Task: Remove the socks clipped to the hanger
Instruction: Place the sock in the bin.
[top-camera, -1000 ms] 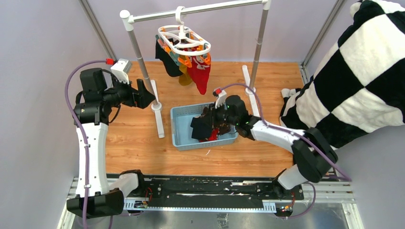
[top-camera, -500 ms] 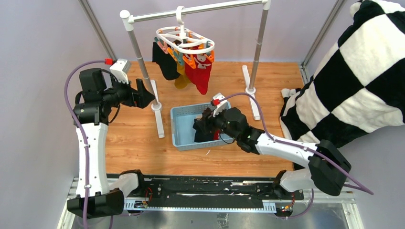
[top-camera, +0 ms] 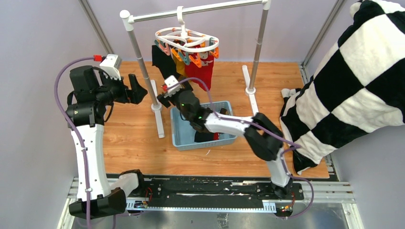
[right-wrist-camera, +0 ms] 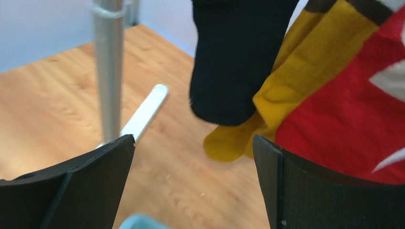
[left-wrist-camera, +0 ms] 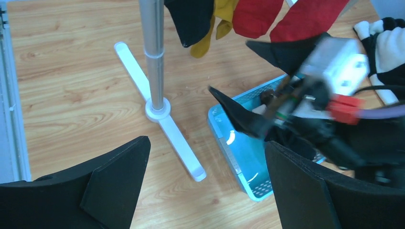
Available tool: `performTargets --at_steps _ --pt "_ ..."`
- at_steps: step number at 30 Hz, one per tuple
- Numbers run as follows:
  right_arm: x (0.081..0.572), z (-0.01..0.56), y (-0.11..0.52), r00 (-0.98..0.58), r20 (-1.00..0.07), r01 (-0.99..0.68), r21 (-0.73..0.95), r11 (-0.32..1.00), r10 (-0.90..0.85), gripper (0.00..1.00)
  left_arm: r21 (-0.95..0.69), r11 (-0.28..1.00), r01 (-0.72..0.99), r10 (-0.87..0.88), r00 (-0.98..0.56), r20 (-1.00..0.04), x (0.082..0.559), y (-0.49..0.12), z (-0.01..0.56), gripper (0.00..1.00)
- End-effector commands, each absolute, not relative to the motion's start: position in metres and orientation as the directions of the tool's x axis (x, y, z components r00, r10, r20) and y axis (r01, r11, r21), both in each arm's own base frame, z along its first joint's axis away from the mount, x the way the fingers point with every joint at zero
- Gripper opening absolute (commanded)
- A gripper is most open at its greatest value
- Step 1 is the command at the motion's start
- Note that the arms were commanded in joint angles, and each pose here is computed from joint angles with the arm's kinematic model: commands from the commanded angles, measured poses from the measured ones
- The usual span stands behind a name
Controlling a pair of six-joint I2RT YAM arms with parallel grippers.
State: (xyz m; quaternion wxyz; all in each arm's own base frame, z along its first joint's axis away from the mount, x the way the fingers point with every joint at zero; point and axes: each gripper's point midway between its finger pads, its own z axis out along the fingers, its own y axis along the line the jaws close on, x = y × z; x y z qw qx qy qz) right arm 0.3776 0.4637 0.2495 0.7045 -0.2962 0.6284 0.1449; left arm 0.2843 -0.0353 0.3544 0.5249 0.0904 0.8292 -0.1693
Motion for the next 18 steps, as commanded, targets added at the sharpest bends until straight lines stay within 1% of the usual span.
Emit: performTargets --at_steps 1,3,7,11,13,14,18 --pt "0.429 0.267 0.470 0.277 -0.904 -0.299 -0.403 0.865 -0.325 1.00 -0.172 0.932 0.318 -0.025 -0.418 -0.908 0.278 -0.031 0.363 1.00" --pt "0.447 0.263 0.478 0.290 -0.879 -0.228 -0.448 0.865 -0.379 1.00 -0.186 0.923 0.336 -0.031 -0.417 -0.908 0.277 -0.034 0.364 1.00" --pt "0.469 0.255 0.484 0.315 -0.881 -0.215 -0.429 0.877 -0.354 1.00 -0.226 0.901 0.370 -0.050 -0.429 -0.902 0.276 -0.040 0.365 1.00" --pt "0.483 0.253 0.497 0.349 -0.863 -0.200 -0.449 0.871 -0.365 1.00 -0.253 0.890 0.380 -0.072 -0.431 -0.899 0.276 -0.042 0.370 1.00" --pt "0.489 0.258 0.501 0.367 -0.861 -0.189 -0.440 0.878 -0.352 0.97 -0.257 0.885 0.388 -0.075 -0.427 -0.901 0.275 -0.043 0.373 1.00" --pt "0.490 0.261 0.504 0.378 -0.859 -0.196 -0.439 0.877 -0.345 0.94 -0.254 0.885 0.391 -0.071 -0.426 -0.902 0.274 -0.043 0.373 1.00" --pt "0.494 0.278 0.510 0.411 -0.861 -0.221 -0.413 0.883 -0.300 0.66 -0.230 0.891 0.390 -0.051 -0.418 -0.907 0.270 -0.041 0.374 1.00"
